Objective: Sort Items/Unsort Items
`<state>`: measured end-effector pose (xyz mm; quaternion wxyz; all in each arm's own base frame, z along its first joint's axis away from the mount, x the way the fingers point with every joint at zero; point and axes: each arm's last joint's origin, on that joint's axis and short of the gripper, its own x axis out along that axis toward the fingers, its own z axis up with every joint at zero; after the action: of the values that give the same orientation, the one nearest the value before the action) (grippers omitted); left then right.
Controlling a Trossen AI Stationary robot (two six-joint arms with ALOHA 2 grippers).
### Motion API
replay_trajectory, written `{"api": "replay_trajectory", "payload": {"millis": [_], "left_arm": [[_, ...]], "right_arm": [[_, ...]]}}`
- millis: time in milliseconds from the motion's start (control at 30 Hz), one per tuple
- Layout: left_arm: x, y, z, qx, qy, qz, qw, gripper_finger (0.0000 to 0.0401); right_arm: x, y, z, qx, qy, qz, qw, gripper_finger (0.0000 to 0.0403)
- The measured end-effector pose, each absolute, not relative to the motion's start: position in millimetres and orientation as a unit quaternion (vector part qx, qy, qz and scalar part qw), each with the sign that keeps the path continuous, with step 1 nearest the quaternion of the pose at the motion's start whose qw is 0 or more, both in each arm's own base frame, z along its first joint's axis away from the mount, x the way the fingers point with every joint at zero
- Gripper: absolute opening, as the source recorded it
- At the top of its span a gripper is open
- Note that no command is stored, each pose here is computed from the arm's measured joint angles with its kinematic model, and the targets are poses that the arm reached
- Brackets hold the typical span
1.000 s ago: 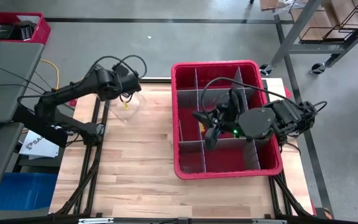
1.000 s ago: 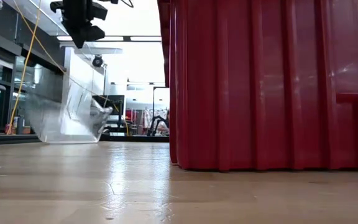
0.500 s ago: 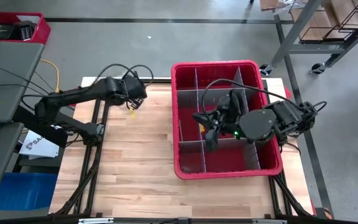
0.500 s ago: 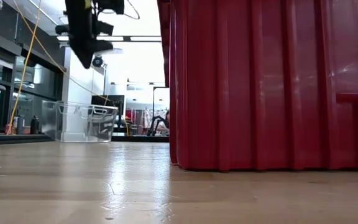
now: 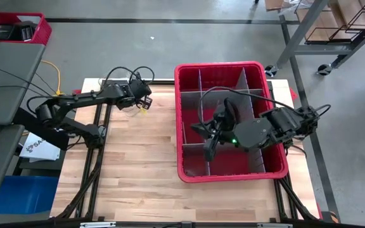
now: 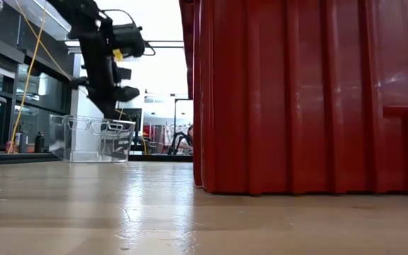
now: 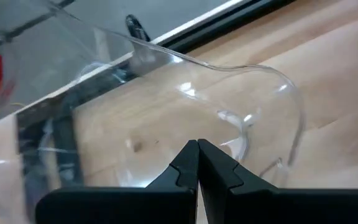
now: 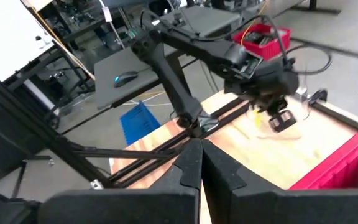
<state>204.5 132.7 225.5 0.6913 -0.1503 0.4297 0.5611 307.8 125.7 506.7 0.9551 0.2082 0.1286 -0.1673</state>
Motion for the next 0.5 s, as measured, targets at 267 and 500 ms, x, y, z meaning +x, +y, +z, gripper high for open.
{"api": "replay_trajectory", "payload": {"millis": [267,500], "left_arm": [[197.7,138.6,189.9,-0.186,0.468,0.560,0.658,0.0000],[192.1,115.5,186.7,-0.248,0.556,0.461,0.646,0.0000]], "right_arm": [[308.2,136.3,502.9,0.245,0.132,-0.157,0.947,0.0000],[304.0,143.1,503.5,0.241,0.120,-0.172,0.948,0.0000]]}}
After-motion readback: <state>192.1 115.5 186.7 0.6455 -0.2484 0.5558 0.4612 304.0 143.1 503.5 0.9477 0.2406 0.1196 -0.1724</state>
